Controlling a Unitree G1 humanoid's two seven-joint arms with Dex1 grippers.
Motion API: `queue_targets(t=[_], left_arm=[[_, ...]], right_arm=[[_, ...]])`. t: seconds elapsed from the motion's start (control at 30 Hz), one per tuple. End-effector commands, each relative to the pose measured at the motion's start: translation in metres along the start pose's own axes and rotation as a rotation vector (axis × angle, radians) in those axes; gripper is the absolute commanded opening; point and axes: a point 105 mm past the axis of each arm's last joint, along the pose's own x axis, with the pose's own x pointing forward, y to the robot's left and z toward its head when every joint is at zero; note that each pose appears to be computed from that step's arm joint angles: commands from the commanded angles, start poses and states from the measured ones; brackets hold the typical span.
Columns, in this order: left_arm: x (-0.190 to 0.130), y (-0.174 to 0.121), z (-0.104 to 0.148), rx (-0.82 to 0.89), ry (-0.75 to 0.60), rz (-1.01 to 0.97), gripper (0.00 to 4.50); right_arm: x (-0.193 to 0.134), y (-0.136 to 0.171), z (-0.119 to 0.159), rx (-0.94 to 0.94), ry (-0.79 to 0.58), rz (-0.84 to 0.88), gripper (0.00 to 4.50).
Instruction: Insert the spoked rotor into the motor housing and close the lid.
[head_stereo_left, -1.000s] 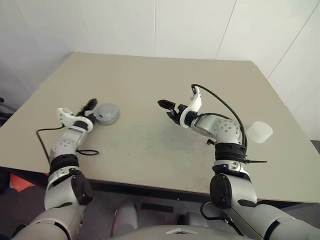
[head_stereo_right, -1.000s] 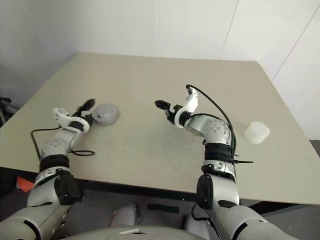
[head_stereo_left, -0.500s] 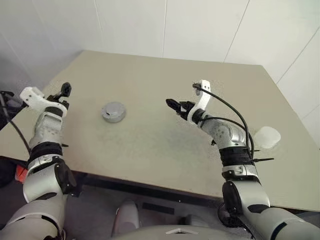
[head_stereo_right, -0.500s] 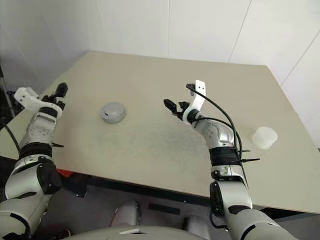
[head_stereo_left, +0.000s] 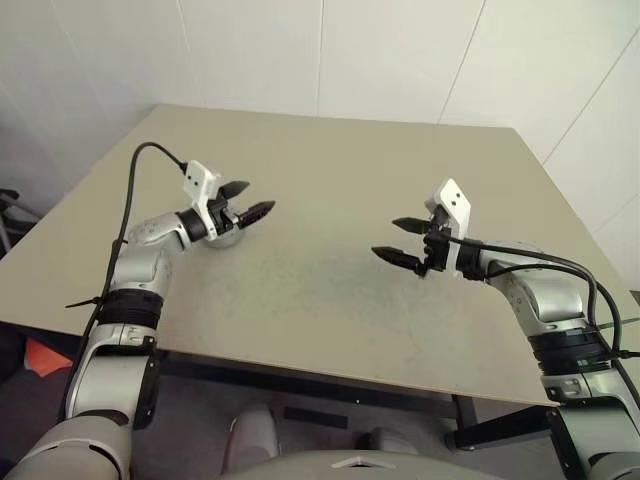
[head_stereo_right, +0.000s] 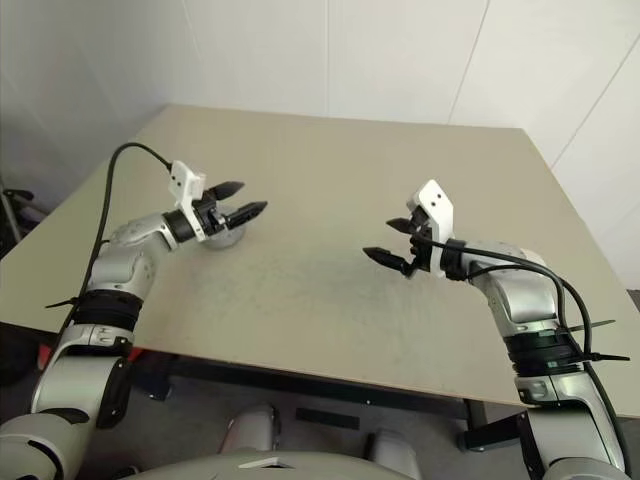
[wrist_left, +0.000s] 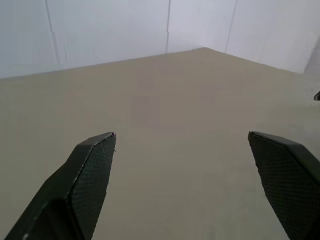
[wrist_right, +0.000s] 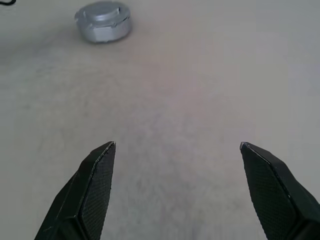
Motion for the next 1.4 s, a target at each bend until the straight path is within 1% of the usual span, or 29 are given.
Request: queue_targets(t=[0.03,0.1,0.2,0.27,0.57,0.73,1.07,1.4], left_arm=[[0.006,-0.019,-0.003,0.028,0.005,-0.080,4.48],[0.008,-0.027,-0.011,-0.014,-0.001,-0.095,4.48],[0.011,-0.040,-0.027,-0.043,0.025,-0.123,4.48],[0.012,-0.044,-0.031,-0.054,0.028,-0.127,4.48],[0.015,-0.044,-0.033,-0.049,0.036,-0.122,4.48],[0.017,-0.046,-0.031,-0.060,0.022,-0.122,4.48],[0.020,-0.040,-0.028,-0.046,0.022,-0.108,4.48],[0.021,-0.041,-0.031,-0.038,0.027,-0.104,4.48]], right_arm=[[0.003,0.000,0.010,-0.053,-0.024,-0.010,4.50],[0.007,0.001,0.005,-0.055,-0.011,-0.019,4.50],[0.011,0.001,0.004,-0.050,-0.018,-0.034,4.50],[0.012,0.000,0.005,-0.049,-0.023,-0.041,4.50],[0.011,-0.010,0.003,-0.068,-0.007,-0.086,4.50],[0.009,-0.029,0.001,-0.082,0.002,-0.197,4.50],[0.012,-0.029,0.002,-0.073,-0.011,-0.198,4.50],[0.013,-0.032,0.000,-0.081,-0.006,-0.213,4.50]])
